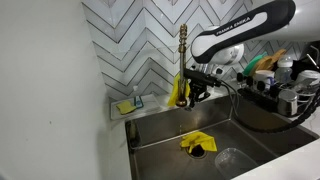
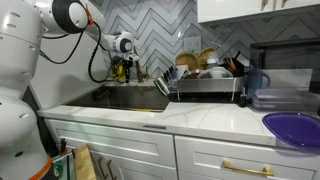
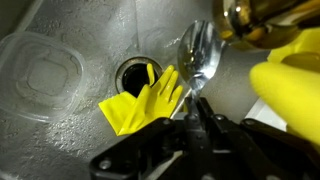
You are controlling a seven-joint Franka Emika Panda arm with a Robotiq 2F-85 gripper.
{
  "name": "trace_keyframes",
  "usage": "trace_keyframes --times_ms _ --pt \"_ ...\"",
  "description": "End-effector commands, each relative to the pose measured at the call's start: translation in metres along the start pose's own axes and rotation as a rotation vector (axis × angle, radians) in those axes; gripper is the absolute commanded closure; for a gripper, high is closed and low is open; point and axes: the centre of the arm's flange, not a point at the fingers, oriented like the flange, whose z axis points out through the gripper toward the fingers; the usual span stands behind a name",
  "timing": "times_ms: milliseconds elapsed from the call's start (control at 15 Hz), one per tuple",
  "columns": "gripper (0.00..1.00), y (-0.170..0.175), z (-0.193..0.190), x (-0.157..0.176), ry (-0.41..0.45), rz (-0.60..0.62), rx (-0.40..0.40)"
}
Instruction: Put the silver spoon under the running faucet then place it back on the counter.
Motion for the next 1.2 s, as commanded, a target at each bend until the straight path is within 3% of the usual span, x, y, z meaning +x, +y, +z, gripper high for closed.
trace_keyframes --times_ms 0,1133 --pt "0.98 -0.0070 0.0081 -0.0021 -0.025 0.025 0.010" --pt "0.98 -0.0157 0.0139 -0.0019 -0.074 0.040 0.032"
